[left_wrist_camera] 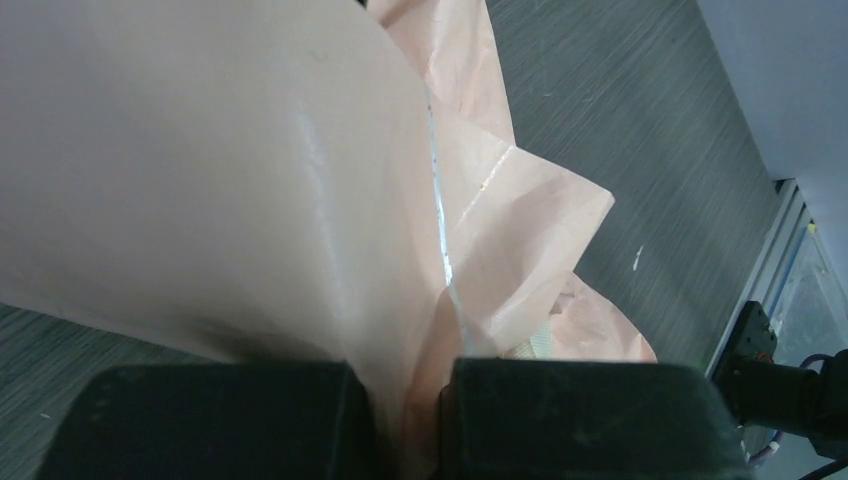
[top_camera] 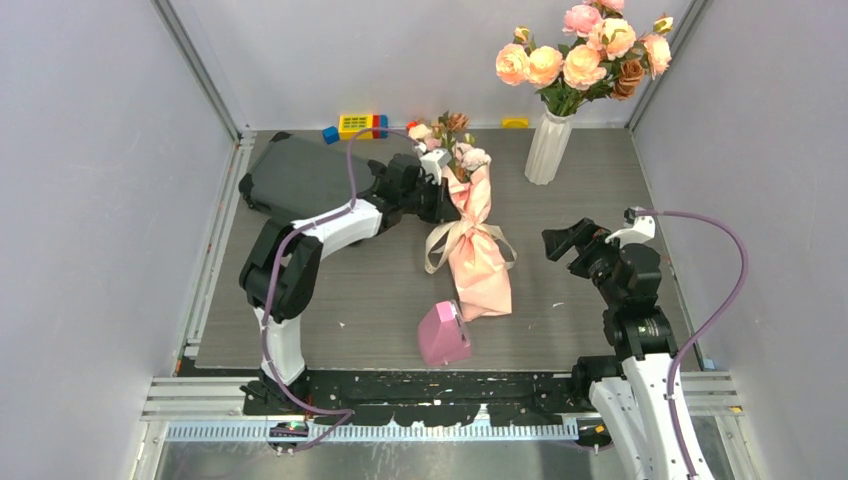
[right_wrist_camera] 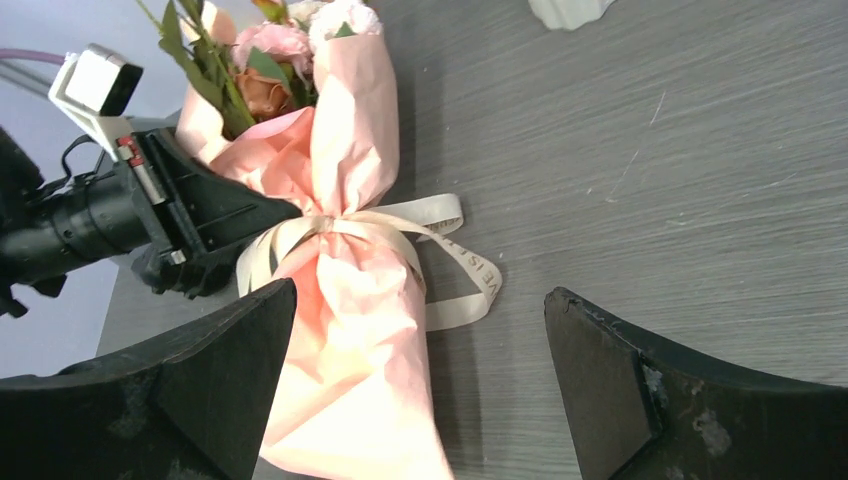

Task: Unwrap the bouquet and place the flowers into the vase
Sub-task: Place the fake flower at the center of the board.

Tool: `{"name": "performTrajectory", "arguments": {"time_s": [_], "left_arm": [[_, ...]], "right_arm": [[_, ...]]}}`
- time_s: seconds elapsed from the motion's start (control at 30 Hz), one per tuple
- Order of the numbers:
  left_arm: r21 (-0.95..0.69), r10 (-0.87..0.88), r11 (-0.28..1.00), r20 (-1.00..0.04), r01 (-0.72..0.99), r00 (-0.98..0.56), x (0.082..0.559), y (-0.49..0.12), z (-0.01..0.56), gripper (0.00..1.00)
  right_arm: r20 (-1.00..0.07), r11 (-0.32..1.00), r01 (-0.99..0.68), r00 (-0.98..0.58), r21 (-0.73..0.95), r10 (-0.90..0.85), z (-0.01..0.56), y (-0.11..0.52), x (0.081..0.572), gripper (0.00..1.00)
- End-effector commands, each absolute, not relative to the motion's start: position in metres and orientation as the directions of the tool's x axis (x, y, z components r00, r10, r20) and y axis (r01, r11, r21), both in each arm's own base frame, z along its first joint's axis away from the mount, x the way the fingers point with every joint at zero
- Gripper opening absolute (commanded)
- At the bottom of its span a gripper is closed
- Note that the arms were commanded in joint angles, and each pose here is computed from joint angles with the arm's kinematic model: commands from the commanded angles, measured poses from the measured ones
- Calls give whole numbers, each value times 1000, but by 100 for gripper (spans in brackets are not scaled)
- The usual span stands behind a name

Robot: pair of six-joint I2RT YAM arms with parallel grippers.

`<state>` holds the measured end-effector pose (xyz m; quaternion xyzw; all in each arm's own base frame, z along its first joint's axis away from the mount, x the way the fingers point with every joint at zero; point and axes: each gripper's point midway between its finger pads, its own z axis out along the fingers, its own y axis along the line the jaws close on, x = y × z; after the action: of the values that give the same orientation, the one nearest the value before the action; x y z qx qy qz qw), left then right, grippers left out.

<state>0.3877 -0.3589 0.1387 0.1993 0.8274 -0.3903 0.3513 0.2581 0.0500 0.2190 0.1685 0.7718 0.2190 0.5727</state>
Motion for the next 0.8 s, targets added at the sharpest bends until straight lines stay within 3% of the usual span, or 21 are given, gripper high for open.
{"name": "performTrajectory", "arguments": {"time_s": [0.0,0.07,0.17,0.33,0.43,0.53,0.77], "left_arm": [[-445,74,581,-805,682,-588,401,-366,148,0],[-442,95,589,-794,677,-601,400,-365,135,2],[-434,112,603,-785,669,-610,400,-361,122,17],[-381,128,660,-792,648,-596,404,-348,122,53],[-330,134,705,-807,628,-575,404,-335,129,69],[-288,127,752,-819,593,-559,401,-317,141,79],[-261,77,855,-791,448,-607,369,-265,158,90]], "right_arm": [[-786,820,-51,-324,569,526,217,65,262,100],[-777,813,-62,-342,580,528,213,69,263,100],[-760,798,-70,-366,598,537,207,74,266,100],[-731,789,-59,-422,612,536,193,80,272,100],[-717,788,-45,-448,614,534,185,81,274,100],[-697,786,-19,-475,618,537,179,82,274,100],[-600,767,72,-577,638,554,168,89,280,98]]}}
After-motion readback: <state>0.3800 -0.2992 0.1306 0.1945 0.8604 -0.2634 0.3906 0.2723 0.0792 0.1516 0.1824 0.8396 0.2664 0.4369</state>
